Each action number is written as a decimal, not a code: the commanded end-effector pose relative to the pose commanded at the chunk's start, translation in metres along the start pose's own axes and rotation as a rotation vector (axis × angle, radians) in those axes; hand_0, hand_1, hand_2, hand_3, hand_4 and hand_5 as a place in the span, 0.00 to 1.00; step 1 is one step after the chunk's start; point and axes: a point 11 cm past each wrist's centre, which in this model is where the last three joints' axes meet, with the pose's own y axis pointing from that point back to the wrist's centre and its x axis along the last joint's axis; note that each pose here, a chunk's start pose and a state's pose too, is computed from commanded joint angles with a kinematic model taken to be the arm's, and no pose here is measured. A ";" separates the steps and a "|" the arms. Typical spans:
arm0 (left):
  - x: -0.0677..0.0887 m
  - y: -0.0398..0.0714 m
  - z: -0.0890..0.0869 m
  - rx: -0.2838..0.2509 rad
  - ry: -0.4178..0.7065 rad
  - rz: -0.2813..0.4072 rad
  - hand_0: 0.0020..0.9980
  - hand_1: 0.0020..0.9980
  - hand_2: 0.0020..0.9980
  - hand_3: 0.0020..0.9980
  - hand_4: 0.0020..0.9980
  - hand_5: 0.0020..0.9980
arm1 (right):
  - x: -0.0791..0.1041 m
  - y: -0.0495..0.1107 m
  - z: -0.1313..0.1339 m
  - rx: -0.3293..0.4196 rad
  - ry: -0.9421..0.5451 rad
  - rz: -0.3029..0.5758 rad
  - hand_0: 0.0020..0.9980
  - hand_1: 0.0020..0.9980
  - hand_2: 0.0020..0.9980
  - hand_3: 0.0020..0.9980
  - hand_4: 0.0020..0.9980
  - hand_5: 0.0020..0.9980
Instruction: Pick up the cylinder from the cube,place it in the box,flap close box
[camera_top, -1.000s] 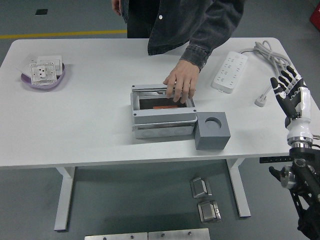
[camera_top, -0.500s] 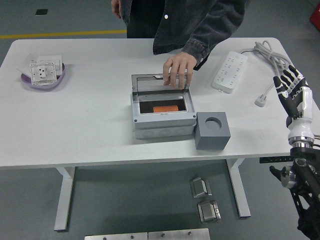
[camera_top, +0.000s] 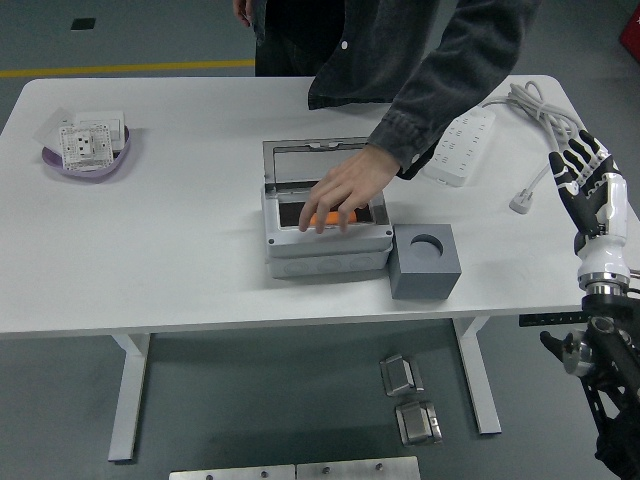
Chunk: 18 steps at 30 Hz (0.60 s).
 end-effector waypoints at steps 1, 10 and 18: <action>0.000 0.000 0.000 -0.001 0.001 0.000 0.63 0.58 0.55 0.59 0.49 0.05 | 0.000 0.000 0.000 0.001 -0.001 0.001 0.84 0.84 0.84 0.85 1.00 0.54; 0.007 0.000 -0.004 0.007 0.012 0.014 0.63 0.58 0.55 0.59 0.49 0.05 | -0.005 0.003 0.002 -0.005 -0.004 -0.001 0.84 0.84 0.84 0.85 1.00 0.54; 0.013 0.000 -0.009 0.014 0.029 0.024 0.63 0.58 0.55 0.59 0.49 0.05 | -0.010 0.008 0.009 -0.025 -0.005 -0.012 0.84 0.84 0.84 0.85 1.00 0.54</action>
